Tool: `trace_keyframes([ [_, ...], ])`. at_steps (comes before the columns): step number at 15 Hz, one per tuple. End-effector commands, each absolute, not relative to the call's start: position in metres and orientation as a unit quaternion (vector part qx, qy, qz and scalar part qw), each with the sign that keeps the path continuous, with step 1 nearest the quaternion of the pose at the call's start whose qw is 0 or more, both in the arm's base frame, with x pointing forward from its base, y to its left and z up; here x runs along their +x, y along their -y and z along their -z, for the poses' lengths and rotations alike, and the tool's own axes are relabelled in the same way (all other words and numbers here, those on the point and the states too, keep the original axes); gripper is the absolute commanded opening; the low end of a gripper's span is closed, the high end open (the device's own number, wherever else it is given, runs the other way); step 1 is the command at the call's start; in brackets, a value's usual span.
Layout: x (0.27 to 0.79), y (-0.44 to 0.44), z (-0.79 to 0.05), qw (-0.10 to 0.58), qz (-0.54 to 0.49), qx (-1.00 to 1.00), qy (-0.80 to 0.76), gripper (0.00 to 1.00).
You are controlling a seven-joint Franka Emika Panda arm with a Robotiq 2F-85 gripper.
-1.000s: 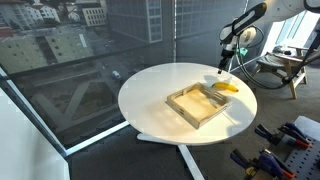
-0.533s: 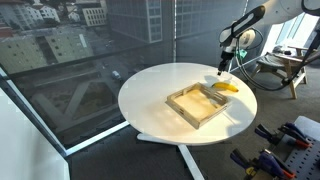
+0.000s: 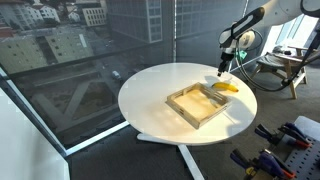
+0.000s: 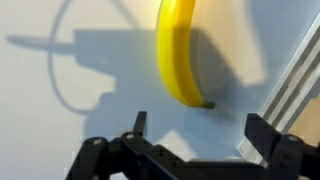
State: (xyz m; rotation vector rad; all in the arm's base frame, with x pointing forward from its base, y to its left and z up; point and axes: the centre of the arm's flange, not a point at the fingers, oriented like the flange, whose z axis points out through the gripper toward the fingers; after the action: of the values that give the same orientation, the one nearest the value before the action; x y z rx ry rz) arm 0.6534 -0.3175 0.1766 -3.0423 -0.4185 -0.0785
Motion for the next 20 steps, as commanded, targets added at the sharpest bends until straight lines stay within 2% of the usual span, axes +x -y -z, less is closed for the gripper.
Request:
trace_keyframes([
  [1,0.6546,0.3241,-0.1763,0.039,0.038,-0.988,0.145,1.00],
  [20,0.6516,0.3191,-0.1728,0.036,0.023,-0.990,0.135,1.00],
])
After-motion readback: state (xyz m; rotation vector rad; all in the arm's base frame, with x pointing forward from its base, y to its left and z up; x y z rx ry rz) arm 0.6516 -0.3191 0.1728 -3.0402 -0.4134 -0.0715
